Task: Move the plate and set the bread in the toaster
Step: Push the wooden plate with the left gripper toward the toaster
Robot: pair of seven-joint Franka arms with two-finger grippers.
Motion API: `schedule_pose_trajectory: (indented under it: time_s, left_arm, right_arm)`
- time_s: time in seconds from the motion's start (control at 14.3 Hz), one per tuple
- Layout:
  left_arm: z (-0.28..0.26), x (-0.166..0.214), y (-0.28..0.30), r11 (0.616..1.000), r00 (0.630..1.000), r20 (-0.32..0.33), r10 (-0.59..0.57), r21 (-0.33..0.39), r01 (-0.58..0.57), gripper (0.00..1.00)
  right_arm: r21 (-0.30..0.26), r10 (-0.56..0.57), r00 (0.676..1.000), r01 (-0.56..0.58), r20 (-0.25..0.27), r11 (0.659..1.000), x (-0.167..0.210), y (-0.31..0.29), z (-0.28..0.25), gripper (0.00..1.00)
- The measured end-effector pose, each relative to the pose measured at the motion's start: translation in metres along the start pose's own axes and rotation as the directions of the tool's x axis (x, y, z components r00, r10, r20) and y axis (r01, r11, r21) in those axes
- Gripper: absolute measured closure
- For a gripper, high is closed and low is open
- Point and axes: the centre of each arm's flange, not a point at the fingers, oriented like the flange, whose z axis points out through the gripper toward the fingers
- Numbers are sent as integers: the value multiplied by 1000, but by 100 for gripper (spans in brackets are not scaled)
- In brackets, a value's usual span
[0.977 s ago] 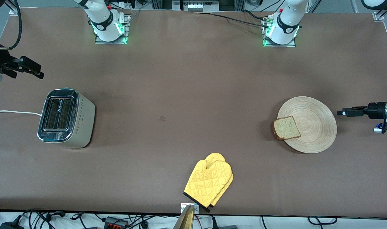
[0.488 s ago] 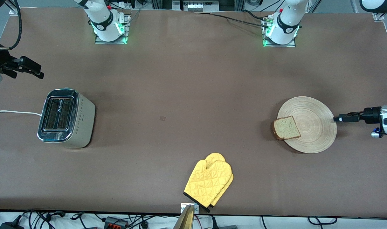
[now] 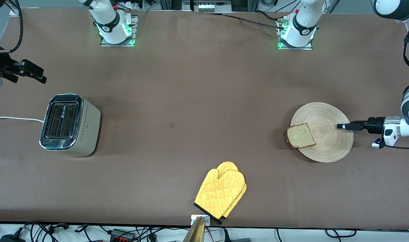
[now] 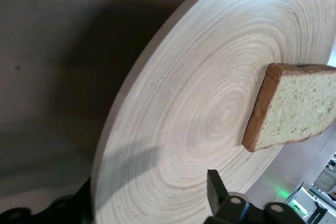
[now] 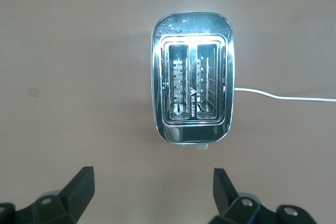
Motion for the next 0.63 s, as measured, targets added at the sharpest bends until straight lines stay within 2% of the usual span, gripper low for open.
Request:
schedule_pose_trajectory:
  time_s: [0.07,0.35,0.49,0.63]
  left_arm:
    - [0,-1,-2,1000,1000,3,22,-2,-22,41]
    - [2,-7,-2,999,998,39,43,-30,-41,81]
    - [-1,-9,6,994,995,45,89,-70,-86,85]
    - [5,-4,22,976,978,48,203,-86,-198,87]
  right_arm:
    - [0,0,1000,0,-2,1000,0,0,-1,0]
    - [0,1,1000,-1,-4,1000,0,1,-2,0]
    - [0,1,1000,-1,-3,1000,0,0,-2,0]
    - [0,-6,1000,6,0,1000,1,-3,0,0]
